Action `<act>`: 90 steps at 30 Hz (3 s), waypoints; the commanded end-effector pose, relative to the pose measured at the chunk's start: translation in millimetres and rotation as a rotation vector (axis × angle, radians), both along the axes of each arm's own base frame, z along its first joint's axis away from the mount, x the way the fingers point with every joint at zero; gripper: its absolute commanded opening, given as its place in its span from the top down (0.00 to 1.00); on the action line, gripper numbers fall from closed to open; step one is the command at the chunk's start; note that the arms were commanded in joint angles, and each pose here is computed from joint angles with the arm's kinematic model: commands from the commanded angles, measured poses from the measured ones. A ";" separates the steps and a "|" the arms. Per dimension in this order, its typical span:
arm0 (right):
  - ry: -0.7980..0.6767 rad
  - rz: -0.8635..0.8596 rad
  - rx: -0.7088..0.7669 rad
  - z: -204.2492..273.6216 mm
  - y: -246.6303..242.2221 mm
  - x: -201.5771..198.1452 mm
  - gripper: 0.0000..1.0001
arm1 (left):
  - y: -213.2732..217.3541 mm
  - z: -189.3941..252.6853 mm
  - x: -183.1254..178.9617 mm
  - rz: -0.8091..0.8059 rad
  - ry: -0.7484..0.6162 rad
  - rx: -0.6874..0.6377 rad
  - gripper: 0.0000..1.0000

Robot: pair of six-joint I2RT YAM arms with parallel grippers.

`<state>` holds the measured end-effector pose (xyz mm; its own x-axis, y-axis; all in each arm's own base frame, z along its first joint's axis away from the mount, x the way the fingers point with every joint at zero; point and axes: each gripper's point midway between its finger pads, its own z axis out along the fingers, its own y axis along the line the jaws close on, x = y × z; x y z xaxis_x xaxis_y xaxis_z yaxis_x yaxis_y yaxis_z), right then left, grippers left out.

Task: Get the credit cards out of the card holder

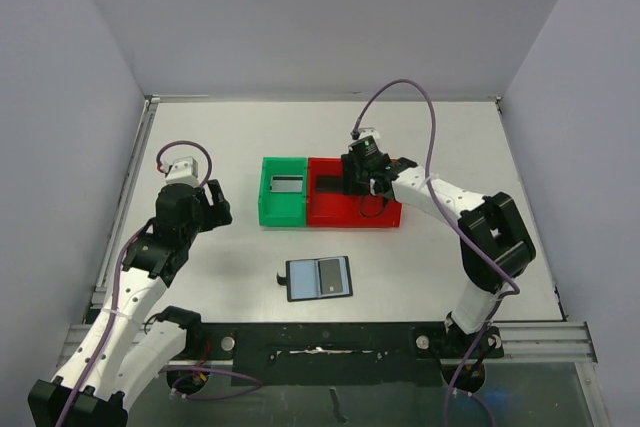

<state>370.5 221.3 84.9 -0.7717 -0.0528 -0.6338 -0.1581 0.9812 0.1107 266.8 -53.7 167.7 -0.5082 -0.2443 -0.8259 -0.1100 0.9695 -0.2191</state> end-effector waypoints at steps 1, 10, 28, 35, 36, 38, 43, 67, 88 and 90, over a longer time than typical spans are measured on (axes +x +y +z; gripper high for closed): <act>-0.050 -0.037 -0.031 8.7 -6.3 3.4 0.51 | -2.7 17.6 9.3 -0.013 -0.072 -0.009 0.27; -0.056 -0.026 -0.069 10.2 -18.0 -5.6 0.61 | -3.1 16.7 9.4 -0.015 -0.069 -0.009 0.27; -0.075 0.066 0.357 66.4 25.9 -105.5 0.52 | -71.0 49.4 -4.6 -0.302 -0.144 -0.299 0.27; 0.021 0.088 0.598 42.1 60.0 -160.4 0.57 | -151.6 56.4 -35.3 -0.520 -0.063 -0.655 0.33; 0.040 0.084 0.608 36.4 61.6 -165.8 0.58 | -160.7 52.0 -41.1 -0.532 -0.042 -0.644 0.34; 0.084 0.075 0.630 24.1 64.8 -177.4 0.63 | -178.6 38.8 -53.2 -0.557 0.007 -0.622 0.34; 0.160 0.033 0.659 -1.9 64.6 -197.4 0.70 | -213.4 -2.9 -79.6 -0.559 0.143 -0.626 0.46; 0.333 -0.044 0.484 -65.9 46.6 -212.0 0.84 | -248.1 -86.6 -98.6 -0.475 0.367 -0.641 0.64; 0.361 -0.066 0.453 -73.3 42.9 -215.1 0.89 | -235.1 -140.5 -111.2 -0.383 0.454 -0.636 0.77; 0.361 -0.064 0.451 -73.2 43.5 -215.5 0.89 | -234.3 -142.9 -111.2 -0.374 0.456 -0.634 0.78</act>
